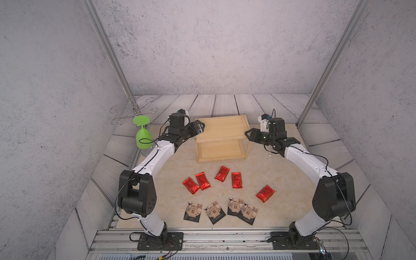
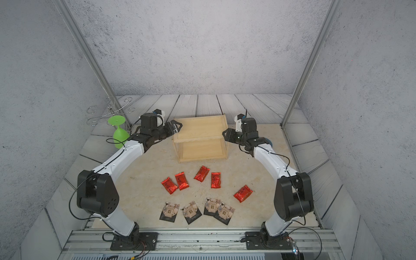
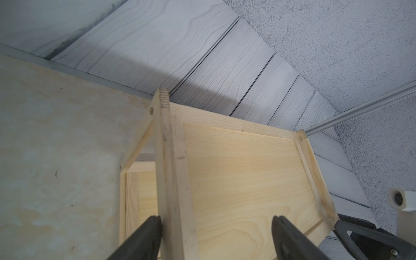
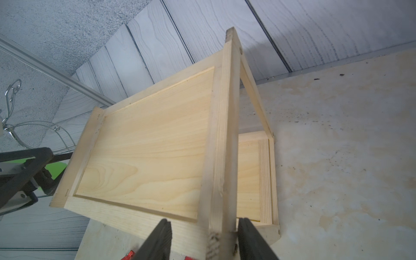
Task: Place the tea bags on the shelf by color
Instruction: Move the shelf to the center of the board.
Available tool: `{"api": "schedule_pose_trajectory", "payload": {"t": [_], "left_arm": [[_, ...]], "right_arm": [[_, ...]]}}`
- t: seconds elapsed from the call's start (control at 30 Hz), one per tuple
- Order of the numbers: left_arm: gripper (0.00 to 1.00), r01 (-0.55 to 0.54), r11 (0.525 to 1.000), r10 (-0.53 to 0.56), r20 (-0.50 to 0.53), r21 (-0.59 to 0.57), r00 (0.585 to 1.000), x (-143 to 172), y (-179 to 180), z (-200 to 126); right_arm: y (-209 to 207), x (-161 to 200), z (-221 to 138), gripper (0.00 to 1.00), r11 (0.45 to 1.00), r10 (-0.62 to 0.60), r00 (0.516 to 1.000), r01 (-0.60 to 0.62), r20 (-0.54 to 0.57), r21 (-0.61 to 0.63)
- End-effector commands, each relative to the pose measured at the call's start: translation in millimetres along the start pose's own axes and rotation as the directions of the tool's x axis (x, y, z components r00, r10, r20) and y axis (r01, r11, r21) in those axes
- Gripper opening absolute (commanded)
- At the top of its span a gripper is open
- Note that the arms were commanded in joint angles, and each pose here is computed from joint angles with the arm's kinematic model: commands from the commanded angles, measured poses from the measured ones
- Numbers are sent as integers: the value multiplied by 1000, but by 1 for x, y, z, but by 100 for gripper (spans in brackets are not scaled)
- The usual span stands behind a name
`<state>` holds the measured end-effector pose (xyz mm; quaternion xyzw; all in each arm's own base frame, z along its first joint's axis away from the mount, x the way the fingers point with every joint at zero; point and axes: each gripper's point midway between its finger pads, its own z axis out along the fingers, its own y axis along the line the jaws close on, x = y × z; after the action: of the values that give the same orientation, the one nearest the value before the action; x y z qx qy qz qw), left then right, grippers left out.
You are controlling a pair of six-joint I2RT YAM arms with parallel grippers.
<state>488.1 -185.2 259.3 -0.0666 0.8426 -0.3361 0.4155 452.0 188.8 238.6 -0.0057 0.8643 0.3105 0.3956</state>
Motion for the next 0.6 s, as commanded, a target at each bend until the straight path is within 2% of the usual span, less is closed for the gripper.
{"api": "schedule_pose_trajectory", "payload": {"t": [0.0, 0.2, 0.37, 0.57], "left_arm": [[82, -18, 997, 17, 10, 71, 1000, -8, -23, 8], [83, -53, 998, 51, 45, 37, 998, -22, -18, 19], [84, -41, 999, 43, 58, -25, 997, -20, 0, 18], [100, -84, 990, 99, 135, -112, 986, -31, 7, -7]], "right_arm": [[8, -13, 4, 52, 1000, -19, 1000, 20, 24, -7], [1, -27, 14, 52, 999, -29, 997, 27, 65, 22], [-5, -25, 17, 53, 998, -38, 998, 35, 49, 53], [-14, -29, -1, 61, 989, -67, 996, 60, 52, 137]]}}
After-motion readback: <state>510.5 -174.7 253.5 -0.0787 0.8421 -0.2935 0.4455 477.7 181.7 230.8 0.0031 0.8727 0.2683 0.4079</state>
